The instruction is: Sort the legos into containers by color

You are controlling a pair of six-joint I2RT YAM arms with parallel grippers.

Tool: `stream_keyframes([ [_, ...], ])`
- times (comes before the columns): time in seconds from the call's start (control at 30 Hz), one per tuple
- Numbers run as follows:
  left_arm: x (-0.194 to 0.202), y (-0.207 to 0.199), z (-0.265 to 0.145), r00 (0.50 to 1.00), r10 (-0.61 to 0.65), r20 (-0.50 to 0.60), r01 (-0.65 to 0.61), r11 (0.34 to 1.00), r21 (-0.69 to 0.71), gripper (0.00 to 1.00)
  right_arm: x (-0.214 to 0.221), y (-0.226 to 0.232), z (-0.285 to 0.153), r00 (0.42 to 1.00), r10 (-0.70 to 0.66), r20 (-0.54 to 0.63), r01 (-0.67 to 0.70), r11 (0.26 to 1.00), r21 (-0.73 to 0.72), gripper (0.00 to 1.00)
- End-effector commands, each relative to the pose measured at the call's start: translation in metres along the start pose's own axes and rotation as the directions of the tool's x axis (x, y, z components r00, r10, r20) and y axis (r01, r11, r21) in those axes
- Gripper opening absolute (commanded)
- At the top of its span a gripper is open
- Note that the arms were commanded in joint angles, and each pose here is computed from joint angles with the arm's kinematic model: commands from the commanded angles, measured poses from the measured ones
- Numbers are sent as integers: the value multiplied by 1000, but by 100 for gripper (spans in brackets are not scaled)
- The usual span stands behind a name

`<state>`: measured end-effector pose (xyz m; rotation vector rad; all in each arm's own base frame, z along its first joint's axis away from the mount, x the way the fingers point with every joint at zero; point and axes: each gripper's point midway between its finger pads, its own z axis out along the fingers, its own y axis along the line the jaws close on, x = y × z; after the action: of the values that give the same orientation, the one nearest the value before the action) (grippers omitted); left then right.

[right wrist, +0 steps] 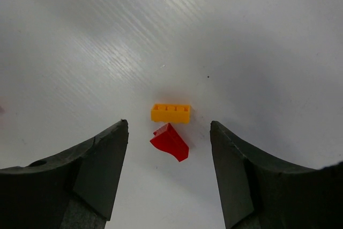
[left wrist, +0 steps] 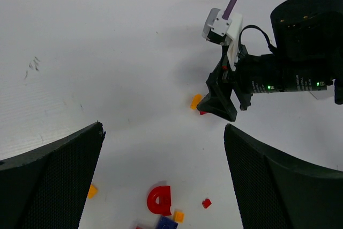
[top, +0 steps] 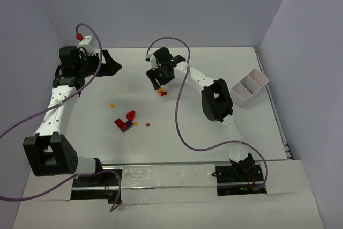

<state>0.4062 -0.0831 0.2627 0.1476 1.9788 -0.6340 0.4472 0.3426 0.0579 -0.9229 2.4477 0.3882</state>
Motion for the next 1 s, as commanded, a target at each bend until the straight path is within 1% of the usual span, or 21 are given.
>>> stream_keyframes([
  [0.0, -6, -1, -2, 1000, 19, 12, -19, 1000, 11, 99, -9, -2, 13, 1000, -16, 22, 15, 1000, 11, 67],
  [0.1, -5, 0, 0, 1000, 18, 6, -18, 1000, 11, 99, -6, -2, 17, 1000, -17, 13, 16, 1000, 6, 65],
  [0.33, -5, 0, 2, 1000, 15, 2, -15, 1000, 15, 99, 4, -2, 23, 1000, -15, -17, 15, 1000, 3, 64],
  [0.43, -4, 1, 3, 1000, 11, -2, -11, 1000, 16, 99, 6, -3, 25, 1000, -21, -21, 21, 1000, 9, 61],
  [0.5, -3, 2, 3, 1000, 12, -3, -12, 1000, 13, 99, 6, -3, 24, 1000, -24, -19, 24, 1000, 13, 55],
  [0.63, -4, 3, 3, 1000, 18, -4, -18, 1000, 6, 99, 7, 1, 23, 999, -33, -19, 33, 999, 5, 38],
  [0.67, -5, 3, 3, 1000, 21, -5, -21, 1000, 5, 99, 8, 2, 22, 999, -35, -21, 35, 999, 2, 36],
  [0.73, -4, 3, 3, 1000, 21, -8, -21, 1000, 6, 99, 3, 6, 13, 999, -41, -7, 41, 999, -3, 26],
  [0.8, -4, 3, 3, 1000, 28, -7, -28, 1000, 6, 99, 1, 10, 6, 999, -40, 1, 40, 999, -14, 19],
  [0.87, -2, 4, 2, 999, 41, -14, -41, 999, 8, 99, -10, 14, -12, 999, -34, 30, 34, 999, -23, 10],
  [0.9, -1, 3, 2, 999, 51, -15, -51, 999, 13, 99, -15, 15, -23, 998, -34, 47, 36, 999, -24, 9],
  [0.97, 4, 0, 2, 996, 81, -33, -79, 996, 41, 99, -34, 16, -59, 993, -32, 113, 35, 999, -23, 3],
])
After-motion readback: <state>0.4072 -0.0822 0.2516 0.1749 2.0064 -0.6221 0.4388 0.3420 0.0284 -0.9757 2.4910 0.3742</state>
